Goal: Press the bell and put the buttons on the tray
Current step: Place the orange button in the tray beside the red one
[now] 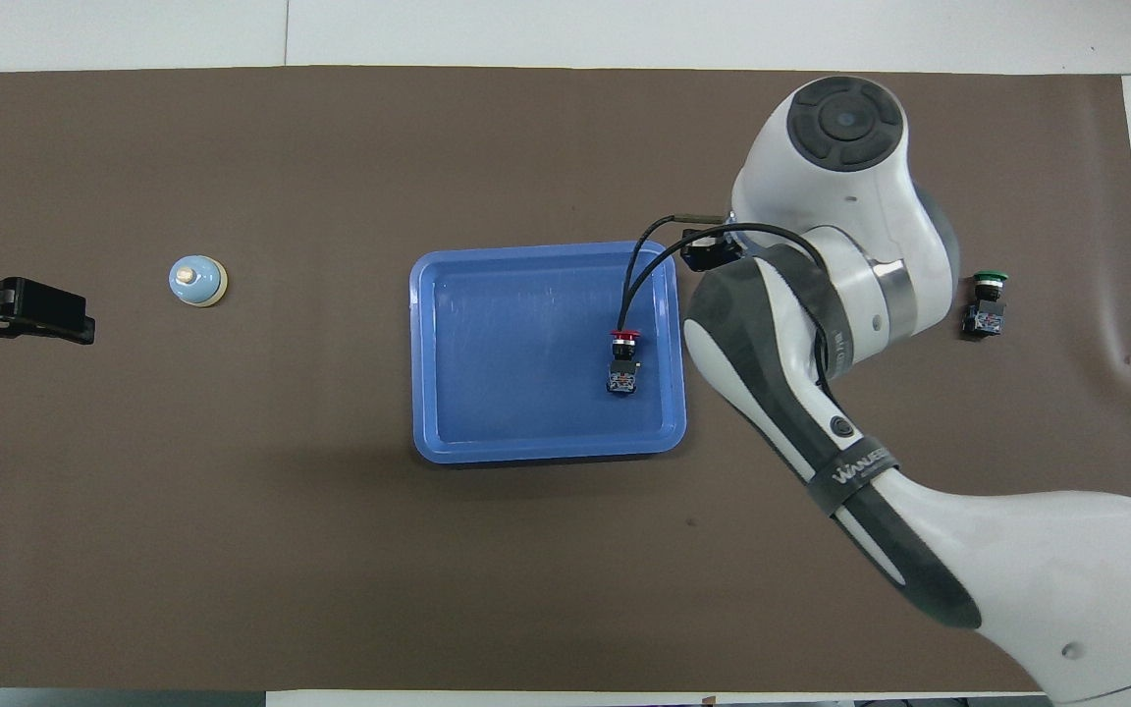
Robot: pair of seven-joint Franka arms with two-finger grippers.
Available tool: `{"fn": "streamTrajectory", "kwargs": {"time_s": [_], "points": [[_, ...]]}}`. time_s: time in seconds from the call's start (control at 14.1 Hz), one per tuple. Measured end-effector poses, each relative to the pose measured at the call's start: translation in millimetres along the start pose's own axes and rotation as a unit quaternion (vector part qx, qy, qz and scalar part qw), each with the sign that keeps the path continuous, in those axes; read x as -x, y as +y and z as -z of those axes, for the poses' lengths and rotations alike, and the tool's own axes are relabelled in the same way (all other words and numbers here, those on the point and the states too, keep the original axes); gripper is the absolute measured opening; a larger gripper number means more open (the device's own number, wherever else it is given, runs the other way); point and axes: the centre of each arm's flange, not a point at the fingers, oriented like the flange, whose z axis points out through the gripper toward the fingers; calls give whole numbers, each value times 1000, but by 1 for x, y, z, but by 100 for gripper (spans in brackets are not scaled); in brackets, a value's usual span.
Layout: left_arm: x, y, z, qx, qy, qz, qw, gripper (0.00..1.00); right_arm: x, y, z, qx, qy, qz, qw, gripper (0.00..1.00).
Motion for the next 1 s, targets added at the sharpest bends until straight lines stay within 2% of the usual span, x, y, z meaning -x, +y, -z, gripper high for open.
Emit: {"fn": "streamTrajectory", "kwargs": {"time_s": [0.36, 0.57, 0.71, 1.0], "points": [[0, 0, 0, 0, 0, 0, 1000, 100, 68, -101, 1, -27, -10, 8, 1000, 41], [0, 0, 0, 0, 0, 0, 1000, 100, 101, -150, -24, -37, -6, 10, 999, 41], [0, 0, 0, 0, 0, 0, 1000, 100, 110, -164, -52, -40, -9, 13, 999, 41], [0, 0, 0, 0, 0, 0, 1000, 100, 116, -155, -97, -45, -7, 10, 999, 41]]}}
